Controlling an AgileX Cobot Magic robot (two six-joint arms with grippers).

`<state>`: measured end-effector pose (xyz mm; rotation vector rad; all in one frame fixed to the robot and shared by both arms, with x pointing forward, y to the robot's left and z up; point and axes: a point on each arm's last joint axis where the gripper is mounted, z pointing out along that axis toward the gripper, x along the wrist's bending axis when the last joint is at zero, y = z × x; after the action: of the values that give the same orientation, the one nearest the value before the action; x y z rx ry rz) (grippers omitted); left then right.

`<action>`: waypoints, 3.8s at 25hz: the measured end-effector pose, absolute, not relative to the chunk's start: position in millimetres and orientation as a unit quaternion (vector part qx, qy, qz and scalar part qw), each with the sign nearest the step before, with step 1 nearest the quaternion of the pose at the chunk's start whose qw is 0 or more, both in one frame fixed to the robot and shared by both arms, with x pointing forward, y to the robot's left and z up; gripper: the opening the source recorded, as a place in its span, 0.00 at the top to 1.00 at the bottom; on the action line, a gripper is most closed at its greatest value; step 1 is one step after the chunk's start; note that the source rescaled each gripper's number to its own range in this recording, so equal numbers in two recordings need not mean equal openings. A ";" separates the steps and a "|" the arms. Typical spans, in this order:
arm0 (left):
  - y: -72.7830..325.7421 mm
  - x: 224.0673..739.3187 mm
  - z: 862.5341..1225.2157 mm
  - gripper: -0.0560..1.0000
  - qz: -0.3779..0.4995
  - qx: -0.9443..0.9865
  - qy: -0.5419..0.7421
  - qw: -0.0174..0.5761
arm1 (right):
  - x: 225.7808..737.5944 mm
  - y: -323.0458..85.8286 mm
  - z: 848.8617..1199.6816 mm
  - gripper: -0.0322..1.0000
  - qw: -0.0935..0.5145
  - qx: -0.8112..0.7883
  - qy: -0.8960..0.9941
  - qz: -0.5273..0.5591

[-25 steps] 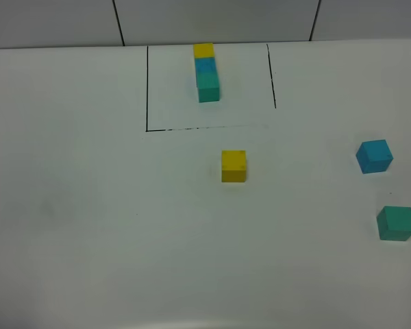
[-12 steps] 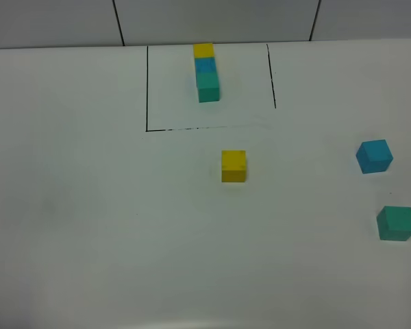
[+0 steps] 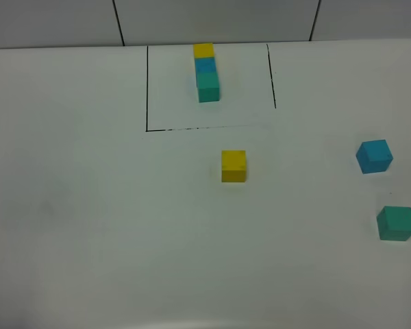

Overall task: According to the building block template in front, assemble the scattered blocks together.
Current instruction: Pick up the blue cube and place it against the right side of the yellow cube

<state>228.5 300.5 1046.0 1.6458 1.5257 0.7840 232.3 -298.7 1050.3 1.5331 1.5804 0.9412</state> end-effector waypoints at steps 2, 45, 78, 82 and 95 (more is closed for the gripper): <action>300.5 228.5 1046.0 0.32 0.306 0.642 0.596 0.373 | 232.3 -298.7 1050.3 0.19 0.365 0.596 0.614 0.366; 300.5 228.5 1046.0 0.32 0.306 0.642 0.596 0.373 | 612.1 -291.9 938.8 0.02 0.121 0.624 0.764 0.105; 300.5 228.5 1046.0 0.32 0.306 0.642 0.595 0.373 | 614.5 -166.2 942.7 0.95 0.095 0.070 0.992 0.035; 300.5 228.5 1046.0 0.32 0.306 0.642 0.595 0.373 | 626.8 -157.8 930.4 0.95 0.077 0.060 0.995 0.027; 300.5 228.5 1046.0 0.32 0.306 0.642 0.595 0.373 | 639.8 -135.6 908.8 0.95 0.043 0.057 0.996 0.049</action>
<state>228.5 300.5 1046.0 1.6452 1.5252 0.7845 639.8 -135.6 908.8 0.1731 3.0475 0.1486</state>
